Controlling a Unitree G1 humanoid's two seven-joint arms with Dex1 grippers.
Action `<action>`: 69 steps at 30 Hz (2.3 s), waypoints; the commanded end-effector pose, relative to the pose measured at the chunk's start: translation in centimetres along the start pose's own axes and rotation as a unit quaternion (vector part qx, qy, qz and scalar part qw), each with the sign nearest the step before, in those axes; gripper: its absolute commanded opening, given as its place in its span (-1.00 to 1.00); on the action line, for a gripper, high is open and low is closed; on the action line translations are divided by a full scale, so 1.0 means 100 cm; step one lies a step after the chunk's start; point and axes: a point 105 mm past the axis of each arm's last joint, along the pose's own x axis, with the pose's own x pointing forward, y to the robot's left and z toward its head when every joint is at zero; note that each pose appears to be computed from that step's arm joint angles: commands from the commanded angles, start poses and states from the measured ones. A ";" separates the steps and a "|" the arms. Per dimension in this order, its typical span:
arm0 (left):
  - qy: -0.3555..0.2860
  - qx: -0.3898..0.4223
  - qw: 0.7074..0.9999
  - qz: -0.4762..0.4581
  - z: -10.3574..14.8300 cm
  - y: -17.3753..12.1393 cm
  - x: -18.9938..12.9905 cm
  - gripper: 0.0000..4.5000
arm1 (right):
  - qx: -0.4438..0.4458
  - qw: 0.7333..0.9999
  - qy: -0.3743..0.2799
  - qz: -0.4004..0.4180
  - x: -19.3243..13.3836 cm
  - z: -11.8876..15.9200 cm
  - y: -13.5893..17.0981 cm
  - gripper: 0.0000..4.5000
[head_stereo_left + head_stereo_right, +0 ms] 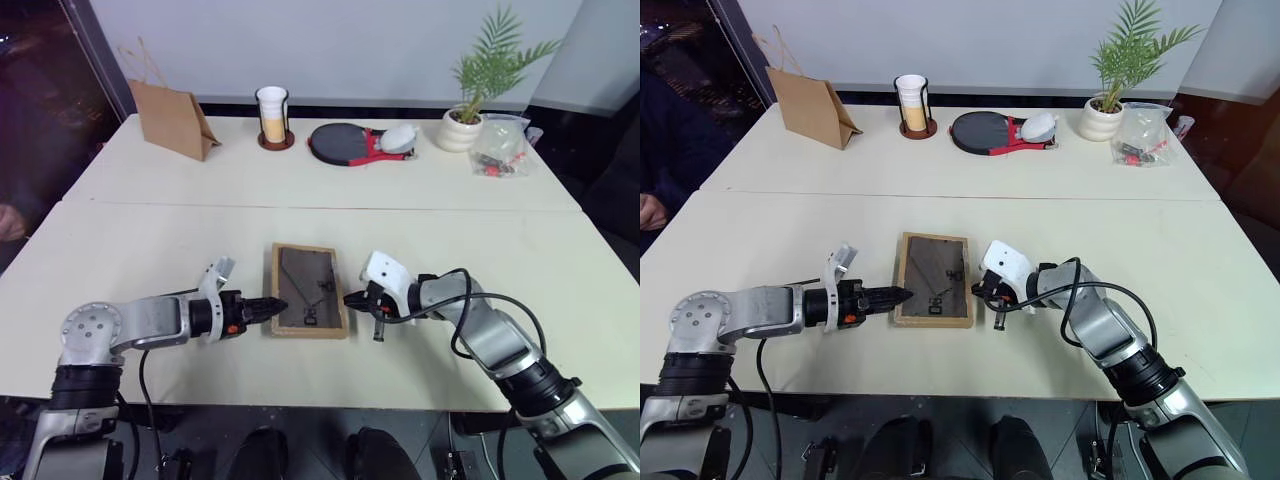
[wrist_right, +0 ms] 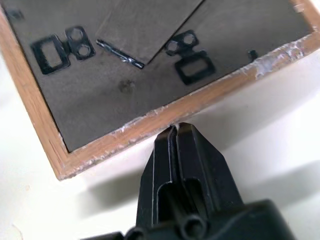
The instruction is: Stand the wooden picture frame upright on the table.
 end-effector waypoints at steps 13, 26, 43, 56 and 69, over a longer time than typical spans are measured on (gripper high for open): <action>-0.047 -0.007 0.993 -0.106 0.013 -0.025 -0.014 -0.56 | 0.000 0.996 -0.060 -0.070 -0.055 0.030 -0.034 -1.00; -0.029 0.057 0.988 -0.138 0.004 -0.018 -0.026 -0.56 | 0.147 0.973 -0.172 -0.039 -0.087 0.066 -0.072 0.52; -0.021 0.085 0.983 -0.164 -0.011 -0.006 -0.026 -0.56 | 0.235 0.953 -0.163 0.100 -0.021 0.100 -0.036 0.98; -0.024 0.101 0.978 -0.183 -0.009 -0.020 -0.022 -0.56 | 0.224 0.952 -0.166 0.124 -0.006 0.111 -0.034 0.98; -0.060 0.047 0.981 -0.178 -0.003 -0.022 -0.011 -0.56 | 0.196 0.952 -0.194 0.134 -0.026 0.130 -0.029 0.98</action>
